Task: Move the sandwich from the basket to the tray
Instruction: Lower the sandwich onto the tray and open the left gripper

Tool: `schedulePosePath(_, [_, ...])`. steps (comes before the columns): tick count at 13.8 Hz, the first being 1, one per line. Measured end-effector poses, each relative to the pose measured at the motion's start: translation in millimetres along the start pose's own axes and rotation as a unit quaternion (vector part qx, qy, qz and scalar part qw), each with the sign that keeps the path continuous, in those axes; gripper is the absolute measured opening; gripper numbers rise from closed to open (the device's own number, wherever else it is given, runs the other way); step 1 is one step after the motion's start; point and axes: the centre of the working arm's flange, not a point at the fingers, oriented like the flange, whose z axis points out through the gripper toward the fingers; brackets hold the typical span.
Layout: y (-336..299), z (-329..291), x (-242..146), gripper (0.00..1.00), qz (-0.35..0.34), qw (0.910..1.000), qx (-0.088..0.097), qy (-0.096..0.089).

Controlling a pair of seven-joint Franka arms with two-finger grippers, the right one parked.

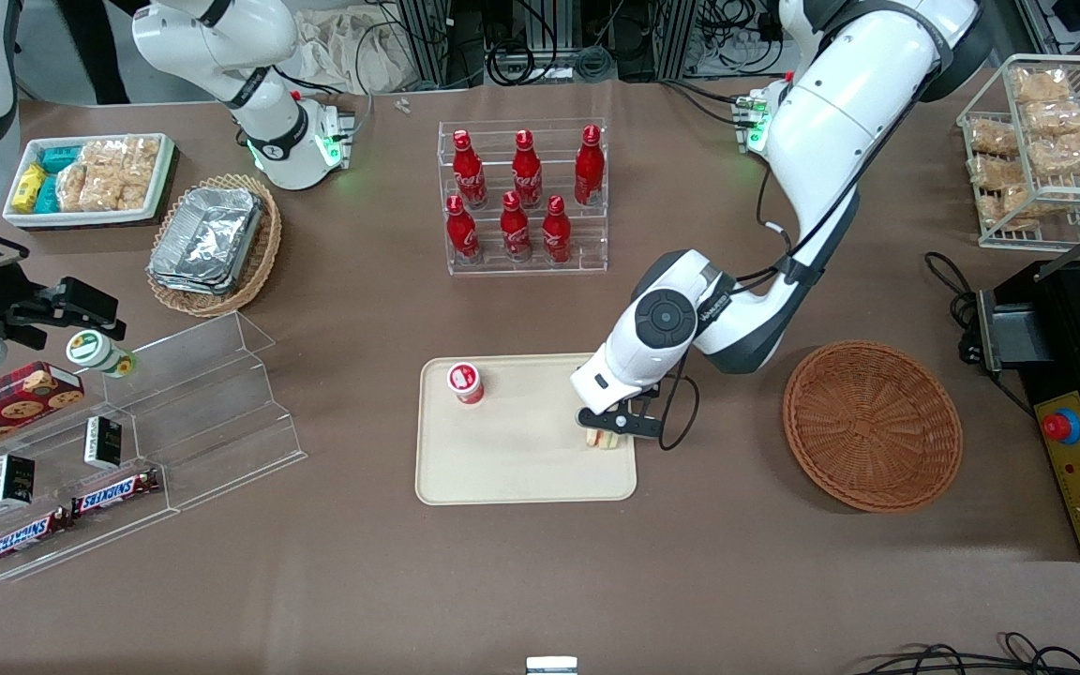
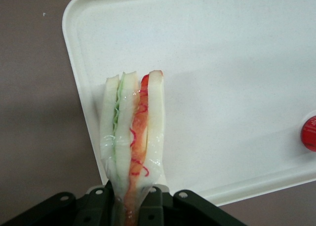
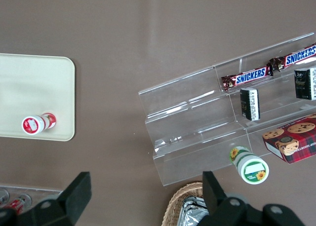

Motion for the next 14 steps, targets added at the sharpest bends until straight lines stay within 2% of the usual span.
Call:
schedulePosePath(2, [-3.7, 3.7, 1.6, 0.23, 0.007, 0.9999, 0.011, 0.004])
schedulePosePath(3, [-6.8, 6.3, 2.6, 0.30, 0.009, 0.9997, 0.020, 0.008])
schedulePosePath(5, [-11.6, 11.7, 4.0, 0.47, 0.010, 0.9994, 0.031, 0.011])
schedulePosePath(7, [-11.4, 9.5, 7.0, 0.67, 0.005, 0.9994, 0.029, 0.016])
schedulePosePath(10, [-6.7, -28.0, 23.9, 0.98, -0.048, 0.9976, 0.021, 0.046])
schedulePosePath(12, [-5.3, -76.9, 25.0, 1.00, -0.063, 0.9959, 0.040, 0.051])
schedulePosePath(14, [-9.3, -135.8, 16.9, 1.00, -0.074, 0.9934, 0.070, 0.053])
